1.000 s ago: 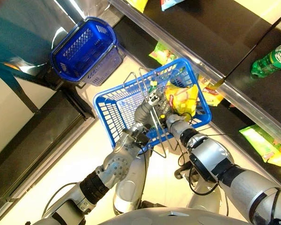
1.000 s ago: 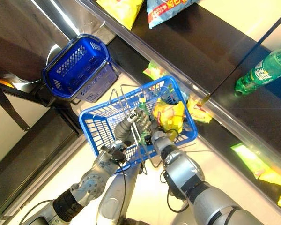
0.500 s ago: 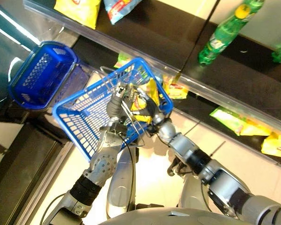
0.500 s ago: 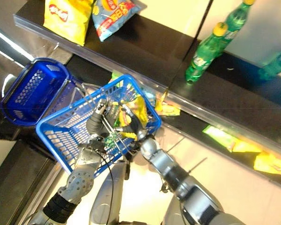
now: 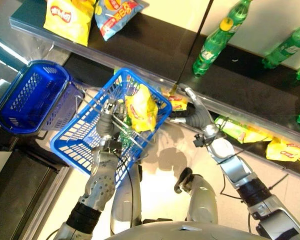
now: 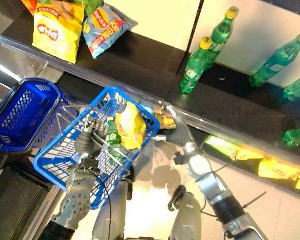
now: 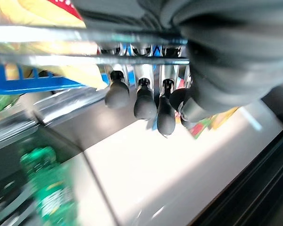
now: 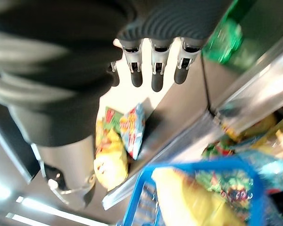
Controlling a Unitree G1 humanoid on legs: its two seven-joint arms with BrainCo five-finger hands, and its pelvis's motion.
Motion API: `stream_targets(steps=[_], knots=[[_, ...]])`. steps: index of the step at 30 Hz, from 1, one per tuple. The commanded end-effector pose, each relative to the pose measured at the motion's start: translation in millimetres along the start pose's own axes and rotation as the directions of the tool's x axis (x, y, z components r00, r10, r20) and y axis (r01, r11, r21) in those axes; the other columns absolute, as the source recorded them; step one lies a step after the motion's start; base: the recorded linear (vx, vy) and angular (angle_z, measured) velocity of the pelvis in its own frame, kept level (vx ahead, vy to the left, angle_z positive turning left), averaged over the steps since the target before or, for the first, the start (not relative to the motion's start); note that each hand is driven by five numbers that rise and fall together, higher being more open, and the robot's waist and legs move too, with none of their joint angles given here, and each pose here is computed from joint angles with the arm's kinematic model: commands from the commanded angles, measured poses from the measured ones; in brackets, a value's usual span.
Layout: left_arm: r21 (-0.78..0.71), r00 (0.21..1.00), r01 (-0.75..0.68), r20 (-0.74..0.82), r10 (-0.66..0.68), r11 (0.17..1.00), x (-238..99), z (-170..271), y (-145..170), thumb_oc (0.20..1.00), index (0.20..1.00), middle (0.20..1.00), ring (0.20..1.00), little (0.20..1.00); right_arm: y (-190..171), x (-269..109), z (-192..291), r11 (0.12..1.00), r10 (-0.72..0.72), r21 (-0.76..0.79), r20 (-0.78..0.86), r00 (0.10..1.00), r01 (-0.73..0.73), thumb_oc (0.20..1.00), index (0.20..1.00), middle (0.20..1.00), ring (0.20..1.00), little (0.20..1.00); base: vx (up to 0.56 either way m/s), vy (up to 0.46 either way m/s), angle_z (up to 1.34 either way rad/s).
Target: Pick up the snacks into the basket
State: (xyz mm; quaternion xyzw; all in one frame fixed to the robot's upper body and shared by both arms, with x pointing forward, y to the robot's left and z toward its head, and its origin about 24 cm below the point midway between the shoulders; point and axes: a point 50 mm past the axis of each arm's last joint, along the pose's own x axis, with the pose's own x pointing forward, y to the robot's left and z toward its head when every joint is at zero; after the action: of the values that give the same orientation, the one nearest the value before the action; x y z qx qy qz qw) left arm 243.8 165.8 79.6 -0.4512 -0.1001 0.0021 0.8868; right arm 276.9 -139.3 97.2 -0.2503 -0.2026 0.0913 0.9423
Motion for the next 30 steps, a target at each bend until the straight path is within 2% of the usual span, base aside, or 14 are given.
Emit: stream_targets(steps=[1, 4, 9, 13, 15, 20, 22, 23, 25, 26, 27, 28, 29, 30], knots=[[0.109, 0.952, 0.192, 0.221, -0.212, 0.975, 6.4, 32.5, -23.3, 0.200, 0.200, 0.200, 0.200, 0.200, -2.3, -10.6, -1.9, 0.998, 0.015, 0.067, 0.023, 1.000, -0.017, 1.000, 1.000, 1.000, 1.000, 1.000, 0.07, -0.007, -0.11], [0.137, 0.975, 0.052, 0.209, -0.080, 0.989, 1.0, 28.8, 8.2, 0.200, 0.200, 0.200, 0.200, 0.200, 1.2, -28.5, -23.6, 0.993, 0.037, 0.118, -0.092, 0.995, -0.026, 1.000, 1.000, 1.000, 1.000, 1.000, 0.09, -0.007, -0.28], [0.210, 0.978, -0.156, 0.168, 0.121, 0.965, -15.5, 18.5, 58.1, 0.200, 0.200, 0.200, 0.200, 0.200, 16.0, -62.6, -60.8, 0.976, 0.110, 0.211, -0.298, 0.948, -0.047, 1.000, 1.000, 1.000, 1.000, 1.000, 0.10, -0.013, -0.18], [0.206, 0.956, -0.288, 0.127, 0.266, 0.935, -33.0, 5.4, 87.8, 0.200, 0.200, 0.200, 0.200, 0.200, 36.8, -96.8, -93.2, 0.953, 0.190, 0.301, -0.486, 0.853, -0.041, 1.000, 1.000, 1.000, 1.000, 1.000, 0.09, -0.011, -0.25], [0.198, 0.953, -0.299, 0.115, 0.281, 0.933, -35.7, 2.1, 90.8, 0.200, 0.200, 0.200, 0.200, 0.200, 40.9, -102.7, -97.6, 0.950, 0.207, 0.310, -0.511, 0.834, -0.045, 1.000, 1.000, 1.000, 1.000, 1.000, 0.06, -0.010, -0.33], [0.214, 0.898, -0.435, 0.033, 0.438, 0.875, -59.5, -17.4, 121.0, 0.200, 0.200, 0.200, 0.200, 0.200, 56.0, -142.9, -126.6, 0.952, 0.239, 0.307, -0.687, 0.686, -0.024, 1.000, 1.000, 1.000, 1.000, 1.000, 0.07, -0.031, -0.28], [0.221, 0.887, -0.455, 0.024, 0.461, 0.863, -63.3, -20.1, 125.0, 0.200, 0.200, 0.200, 0.200, 0.200, 58.2, -147.7, -129.7, 0.951, 0.241, 0.309, -0.707, 0.665, -0.017, 1.000, 1.000, 1.000, 1.000, 1.000, 0.04, -0.020, -0.25], [0.216, 0.863, -0.494, 0.001, 0.506, 0.842, -70.0, -27.2, 131.9, 0.200, 0.200, 0.200, 0.200, 0.200, 65.4, -162.0, -139.1, 0.951, 0.246, 0.308, -0.767, 0.592, 0.004, 1.000, 1.000, 1.000, 1.000, 1.000, 0.04, -0.017, -0.20], [0.223, 0.846, -0.516, -0.013, 0.532, 0.827, -74.3, -30.9, 136.7, 0.200, 0.200, 0.200, 0.200, 0.200, 68.2, -168.5, -143.1, 0.951, 0.246, 0.307, -0.793, 0.558, 0.017, 1.000, 1.000, 1.000, 1.000, 1.000, 0.04, -0.019, -0.11], [0.217, 0.815, -0.559, -0.036, 0.579, 0.800, -80.9, -38.8, 143.5, 0.200, 0.200, 0.200, 0.200, 0.200, 72.6, -181.4, -150.7, 0.952, 0.236, 0.301, -0.844, 0.481, 0.061, 1.000, 1.000, 1.000, 1.000, 1.000, 0.03, -0.015, -0.04], [0.217, 0.815, -0.559, -0.036, 0.578, 0.801, -80.7, -38.7, 143.5, 0.200, 0.200, 0.200, 0.200, 0.200, 72.6, -181.1, -150.8, 0.952, 0.236, 0.301, -0.844, 0.481, 0.062, 1.000, 1.000, 1.000, 1.000, 1.000, 0.06, -0.044, -0.12], [0.247, 0.782, -0.587, -0.071, 0.619, 0.771, -87.3, -46.2, 151.4, 0.200, 0.200, 0.200, 0.200, 0.200, 75.2, -200.1, -157.5, 0.944, 0.216, 0.293, -0.898, 0.382, 0.154, 1.000, 1.000, 1.000, 1.000, 1.000, 0.05, -0.040, -0.14], [0.249, 0.776, -0.591, -0.084, 0.625, 0.767, -89.1, -49.2, 152.6, 0.200, 0.200, 0.200, 0.200, 0.200, 75.8, -207.7, -159.7, 0.940, 0.207, 0.283, -0.917, 0.341, 0.189, 1.000, 1.000, 1.000, 1.000, 1.000, 0.05, -0.040, -0.14], [0.249, 0.777, -0.590, -0.084, 0.624, 0.768, -88.9, -49.2, 152.6, 0.200, 0.200, 0.200, 0.200, 0.200, 75.8, -207.5, -159.8, 0.940, 0.207, 0.283, -0.917, 0.341, 0.190, 1.000, 1.000, 1.000, 1.000, 1.000, 0.04, -0.041, -0.04]])
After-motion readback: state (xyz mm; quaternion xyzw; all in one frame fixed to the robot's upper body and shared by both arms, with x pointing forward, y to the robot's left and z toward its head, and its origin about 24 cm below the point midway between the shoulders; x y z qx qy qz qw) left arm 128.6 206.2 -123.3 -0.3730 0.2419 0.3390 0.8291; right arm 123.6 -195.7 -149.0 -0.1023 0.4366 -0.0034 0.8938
